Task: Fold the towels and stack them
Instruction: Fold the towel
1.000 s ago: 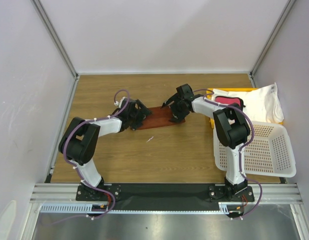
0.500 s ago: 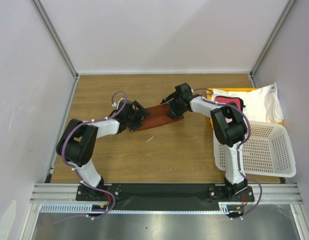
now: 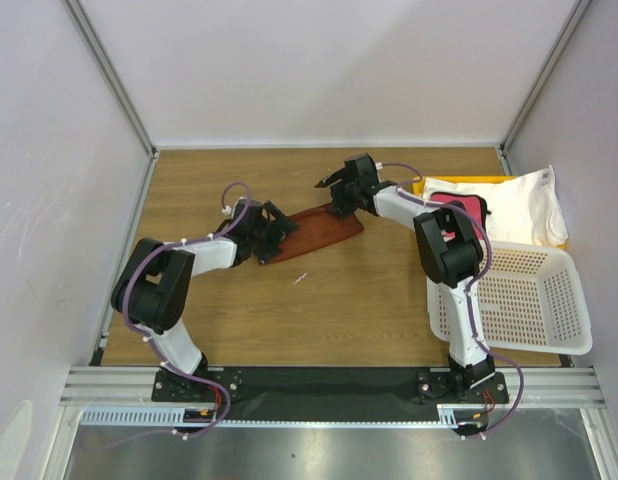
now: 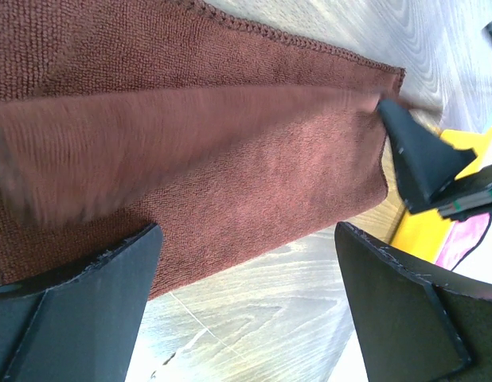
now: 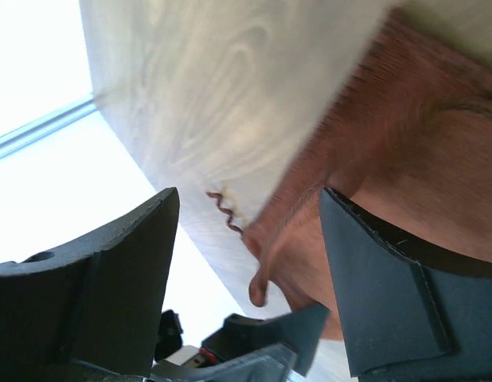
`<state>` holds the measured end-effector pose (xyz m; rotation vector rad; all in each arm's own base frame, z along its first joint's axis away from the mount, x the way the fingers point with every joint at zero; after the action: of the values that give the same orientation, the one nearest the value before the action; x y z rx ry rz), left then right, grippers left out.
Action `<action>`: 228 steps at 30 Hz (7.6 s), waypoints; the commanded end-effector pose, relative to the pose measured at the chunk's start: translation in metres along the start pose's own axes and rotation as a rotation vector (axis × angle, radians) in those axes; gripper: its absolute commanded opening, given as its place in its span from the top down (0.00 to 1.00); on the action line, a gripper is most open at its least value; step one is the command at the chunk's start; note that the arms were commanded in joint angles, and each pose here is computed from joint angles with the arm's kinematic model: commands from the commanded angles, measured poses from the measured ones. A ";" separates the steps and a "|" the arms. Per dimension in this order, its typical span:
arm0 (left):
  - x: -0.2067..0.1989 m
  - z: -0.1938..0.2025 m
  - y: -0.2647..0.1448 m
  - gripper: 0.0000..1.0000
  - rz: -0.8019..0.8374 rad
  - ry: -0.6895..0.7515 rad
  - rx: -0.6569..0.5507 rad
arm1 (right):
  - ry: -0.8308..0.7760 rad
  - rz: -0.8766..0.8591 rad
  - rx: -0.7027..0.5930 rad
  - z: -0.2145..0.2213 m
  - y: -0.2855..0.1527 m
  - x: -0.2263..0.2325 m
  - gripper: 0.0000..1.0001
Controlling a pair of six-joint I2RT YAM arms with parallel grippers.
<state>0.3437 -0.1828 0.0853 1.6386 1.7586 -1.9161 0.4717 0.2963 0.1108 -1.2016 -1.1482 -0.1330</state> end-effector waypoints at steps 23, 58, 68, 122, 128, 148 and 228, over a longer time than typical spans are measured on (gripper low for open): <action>-0.051 -0.053 -0.080 0.01 -0.101 0.332 -0.142 | -0.587 -0.100 -0.063 -0.056 -0.080 0.059 0.27; 0.037 -0.045 -0.058 0.04 -0.084 0.210 -0.038 | -0.931 0.024 0.178 -0.014 -0.069 -0.017 0.48; 0.051 -0.040 -0.052 0.06 -0.108 0.227 -0.018 | -0.991 0.017 0.163 -0.019 -0.069 -0.011 0.39; 0.075 -0.046 -0.047 1.00 -0.270 0.261 -0.059 | -0.992 0.054 0.281 0.008 -0.039 -0.047 0.45; 0.060 -0.065 -0.073 1.00 -0.331 0.326 -0.144 | -1.016 0.028 0.307 0.029 -0.032 -0.046 0.48; -0.039 -0.071 -0.090 1.00 -0.302 0.465 -0.153 | -0.941 -0.027 0.366 0.056 -0.030 -0.049 0.54; -0.121 0.060 0.041 0.99 -0.308 0.588 0.057 | -0.806 -0.036 0.385 0.002 -0.053 -0.098 0.84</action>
<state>0.3826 -0.3001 0.1247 2.2244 2.3690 -1.7089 0.3849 0.2253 0.0679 -0.8740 -1.7425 0.5586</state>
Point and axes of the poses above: each gripper's point midway between its finger pads, its own y axis out along the fingers, its own x axis along the line the jaws close on, z = x × y, the point moved 6 cm from there along -y, back along the fingers, and after that the axes turned 4 degrees about -y, right-handed, at the moved point
